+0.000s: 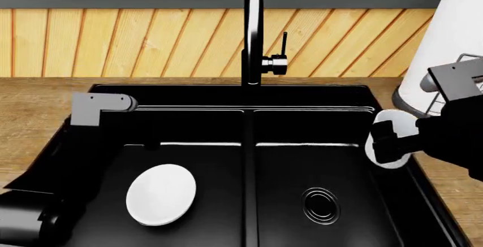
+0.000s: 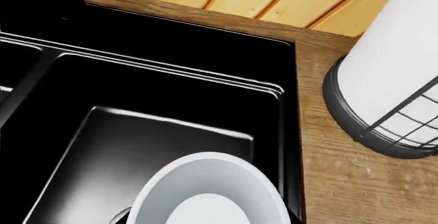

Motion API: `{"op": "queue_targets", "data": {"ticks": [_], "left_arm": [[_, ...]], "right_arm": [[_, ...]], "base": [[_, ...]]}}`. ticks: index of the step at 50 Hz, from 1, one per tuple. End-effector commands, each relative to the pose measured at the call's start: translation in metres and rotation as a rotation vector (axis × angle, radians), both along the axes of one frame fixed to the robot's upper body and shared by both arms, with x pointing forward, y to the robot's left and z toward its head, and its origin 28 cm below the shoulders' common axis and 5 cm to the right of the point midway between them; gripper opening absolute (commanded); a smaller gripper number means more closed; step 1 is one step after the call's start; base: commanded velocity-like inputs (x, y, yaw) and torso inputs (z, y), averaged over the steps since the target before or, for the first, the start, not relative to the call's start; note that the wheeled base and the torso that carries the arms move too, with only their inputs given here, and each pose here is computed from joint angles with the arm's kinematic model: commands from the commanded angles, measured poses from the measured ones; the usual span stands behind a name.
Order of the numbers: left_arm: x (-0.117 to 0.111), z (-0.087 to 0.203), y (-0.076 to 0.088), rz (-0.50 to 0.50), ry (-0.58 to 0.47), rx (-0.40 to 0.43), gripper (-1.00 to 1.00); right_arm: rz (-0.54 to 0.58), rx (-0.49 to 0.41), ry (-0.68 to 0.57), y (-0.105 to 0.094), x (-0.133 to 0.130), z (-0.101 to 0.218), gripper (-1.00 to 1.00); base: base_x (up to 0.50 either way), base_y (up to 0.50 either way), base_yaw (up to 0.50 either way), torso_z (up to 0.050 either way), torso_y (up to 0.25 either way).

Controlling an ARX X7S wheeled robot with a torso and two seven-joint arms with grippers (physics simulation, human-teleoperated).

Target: Pick the cup and bowl from the sink and place them on the counter for drying.

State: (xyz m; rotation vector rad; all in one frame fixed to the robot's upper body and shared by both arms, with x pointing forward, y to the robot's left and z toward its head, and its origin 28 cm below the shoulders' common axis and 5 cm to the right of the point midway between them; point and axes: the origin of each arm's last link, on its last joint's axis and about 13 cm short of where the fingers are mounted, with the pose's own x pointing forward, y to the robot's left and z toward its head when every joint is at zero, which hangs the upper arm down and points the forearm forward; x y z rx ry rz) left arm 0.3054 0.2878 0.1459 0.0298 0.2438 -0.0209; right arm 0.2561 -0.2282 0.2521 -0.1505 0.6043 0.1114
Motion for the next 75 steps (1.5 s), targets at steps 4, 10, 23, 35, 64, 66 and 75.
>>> {"op": "queue_targets", "data": {"ticks": [4,10,23,35,64,66,75], "left_arm": [[-0.001,-0.004,0.001,0.007,0.001,-0.005,1.00],[-0.002,-0.006,0.000,0.005,0.004,-0.008,1.00],[-0.003,-0.010,0.000,0.017,0.007,-0.007,1.00],[-0.007,-0.015,0.003,0.025,0.013,-0.013,1.00],[-0.010,-0.021,0.003,0.038,0.021,-0.017,1.00],[-0.013,-0.021,0.005,0.038,0.023,-0.018,1.00],[-0.013,-0.021,0.006,0.036,0.022,-0.018,1.00]], "right_arm": [[-0.124,-0.017,0.028,-0.024,-0.018,0.013,-1.00],[-0.242,0.012,0.028,-0.043,-0.020,0.009,-1.00],[-0.465,0.009,-0.048,-0.071,-0.018,0.005,-1.00],[-0.565,-0.093,0.109,-0.080,-0.005,-0.029,-1.00],[-0.650,-0.026,0.101,-0.091,0.000,-0.053,1.00],[-0.655,-0.029,0.069,-0.092,0.000,-0.047,1.00],[-0.623,-0.075,-0.035,-0.088,0.003,-0.028,1.00]], "base": [[0.00,0.00,0.00,0.000,0.000],[0.00,0.00,0.00,0.000,0.000],[0.00,0.00,0.00,0.000,0.000],[0.00,0.00,0.00,0.000,0.000],[0.00,0.00,0.00,0.000,0.000],[0.00,0.00,0.00,0.000,0.000],[0.00,0.00,0.00,0.000,0.000]]}}
